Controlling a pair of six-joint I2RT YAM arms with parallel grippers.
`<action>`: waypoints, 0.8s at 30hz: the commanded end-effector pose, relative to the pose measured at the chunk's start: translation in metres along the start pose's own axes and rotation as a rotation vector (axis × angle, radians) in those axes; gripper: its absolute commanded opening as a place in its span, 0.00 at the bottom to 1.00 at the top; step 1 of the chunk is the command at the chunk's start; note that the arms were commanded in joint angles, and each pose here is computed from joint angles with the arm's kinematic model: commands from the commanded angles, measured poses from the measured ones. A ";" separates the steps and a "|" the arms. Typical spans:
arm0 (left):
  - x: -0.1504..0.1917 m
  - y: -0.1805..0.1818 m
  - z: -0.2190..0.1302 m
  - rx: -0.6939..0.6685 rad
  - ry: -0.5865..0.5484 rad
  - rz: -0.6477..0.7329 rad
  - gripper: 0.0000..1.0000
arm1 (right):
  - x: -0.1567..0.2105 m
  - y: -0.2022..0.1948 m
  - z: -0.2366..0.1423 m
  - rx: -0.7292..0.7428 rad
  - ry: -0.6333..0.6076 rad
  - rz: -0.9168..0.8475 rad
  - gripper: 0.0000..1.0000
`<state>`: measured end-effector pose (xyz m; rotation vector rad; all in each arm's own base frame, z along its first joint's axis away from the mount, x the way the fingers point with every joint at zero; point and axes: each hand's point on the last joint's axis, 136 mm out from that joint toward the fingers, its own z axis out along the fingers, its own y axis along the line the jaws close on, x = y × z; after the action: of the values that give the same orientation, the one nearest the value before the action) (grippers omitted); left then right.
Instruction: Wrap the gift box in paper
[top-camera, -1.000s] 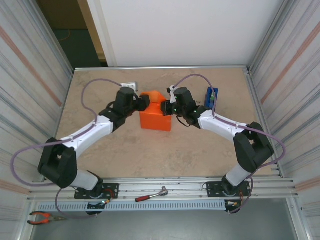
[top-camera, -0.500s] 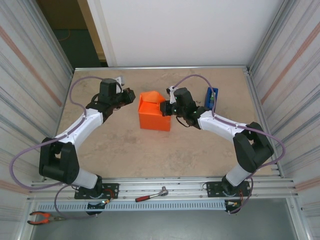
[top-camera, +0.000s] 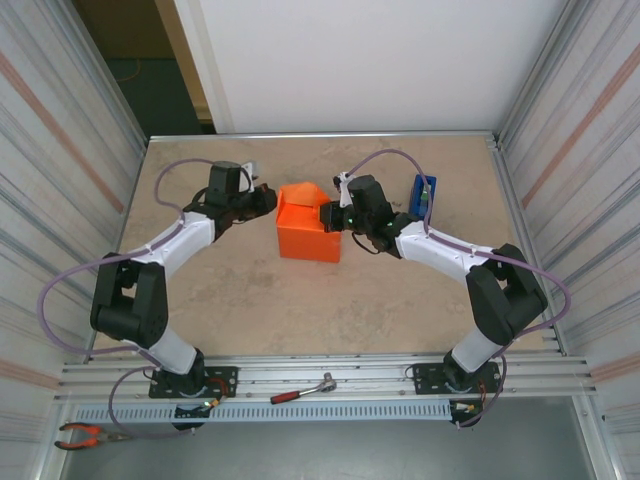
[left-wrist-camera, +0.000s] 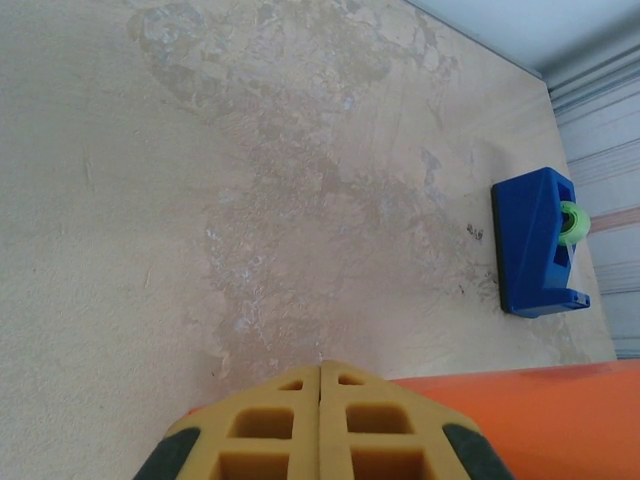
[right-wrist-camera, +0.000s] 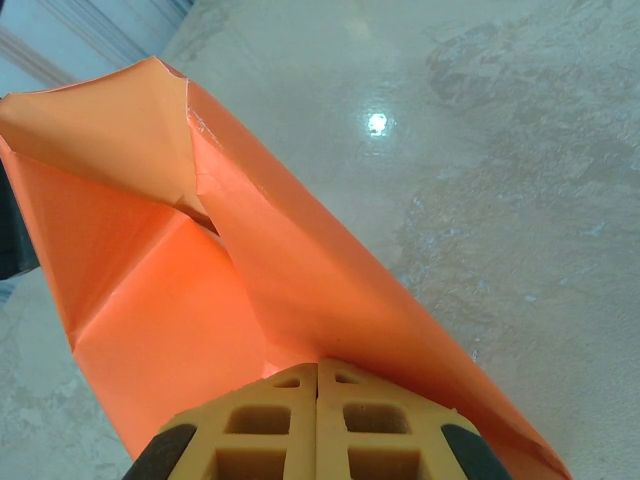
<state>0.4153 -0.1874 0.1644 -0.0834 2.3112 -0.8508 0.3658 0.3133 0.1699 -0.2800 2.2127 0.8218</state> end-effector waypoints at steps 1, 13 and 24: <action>-0.009 -0.015 -0.003 0.072 -0.033 0.053 0.02 | 0.099 -0.030 0.011 0.087 0.319 0.087 0.00; 0.000 -0.052 -0.020 0.155 -0.037 0.140 0.05 | 0.098 -0.031 0.012 0.090 0.313 0.097 0.00; 0.029 -0.061 -0.011 0.146 0.038 0.195 0.05 | 0.094 -0.032 0.010 0.091 0.300 0.103 0.00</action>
<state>0.3869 -0.2339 0.1862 0.1534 2.2488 -0.9412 0.3663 0.3133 0.1704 -0.2585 2.2151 0.8318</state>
